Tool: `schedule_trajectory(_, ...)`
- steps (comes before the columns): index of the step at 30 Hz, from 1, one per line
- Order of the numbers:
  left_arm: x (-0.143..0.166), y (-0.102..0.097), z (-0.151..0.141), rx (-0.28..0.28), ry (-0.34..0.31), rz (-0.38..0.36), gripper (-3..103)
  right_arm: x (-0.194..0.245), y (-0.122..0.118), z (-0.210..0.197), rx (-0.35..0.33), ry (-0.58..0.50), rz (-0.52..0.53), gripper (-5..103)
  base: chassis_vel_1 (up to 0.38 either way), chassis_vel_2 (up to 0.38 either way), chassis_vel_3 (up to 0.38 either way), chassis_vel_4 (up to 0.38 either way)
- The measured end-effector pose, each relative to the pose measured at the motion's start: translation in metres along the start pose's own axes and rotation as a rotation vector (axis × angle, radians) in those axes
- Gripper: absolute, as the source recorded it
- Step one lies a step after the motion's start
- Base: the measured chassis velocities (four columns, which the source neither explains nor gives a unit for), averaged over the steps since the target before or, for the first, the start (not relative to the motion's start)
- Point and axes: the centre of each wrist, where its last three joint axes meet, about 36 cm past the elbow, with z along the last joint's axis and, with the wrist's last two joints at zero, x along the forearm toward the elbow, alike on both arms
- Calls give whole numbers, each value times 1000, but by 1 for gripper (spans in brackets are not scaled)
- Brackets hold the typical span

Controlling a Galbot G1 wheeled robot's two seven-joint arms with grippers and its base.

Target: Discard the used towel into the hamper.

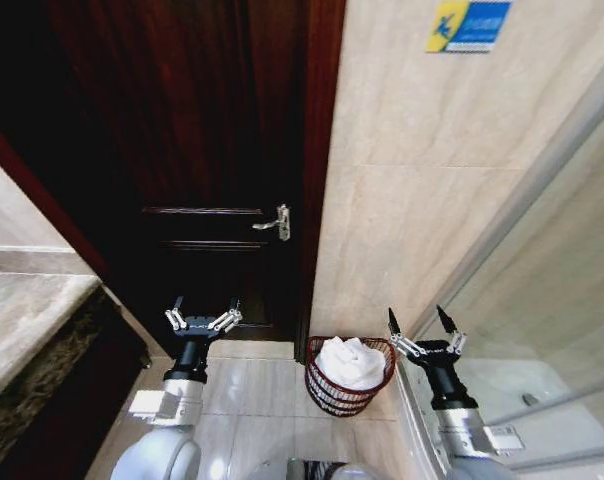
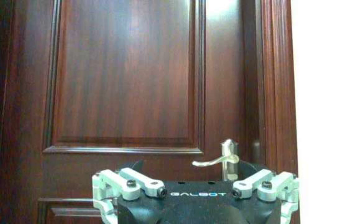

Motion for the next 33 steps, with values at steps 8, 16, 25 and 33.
schedule_trajectory(8,0,0,0,-1,0,0,100,0,0,0,-1,0,0,100,30,26,-25,-21)
schedule_trajectory(16,0,0,0,-1,0,0,100,0,0,0,-1,0,0,100,0,0,0,0)
schedule_trajectory(25,0,0,0,-1,0,0,100,0,0,0,-1,0,0,100,40,-37,-35,41)
schedule_trajectory(33,0,0,0,-1,0,0,100,0,0,0,-1,0,0,100,170,-178,-178,194)
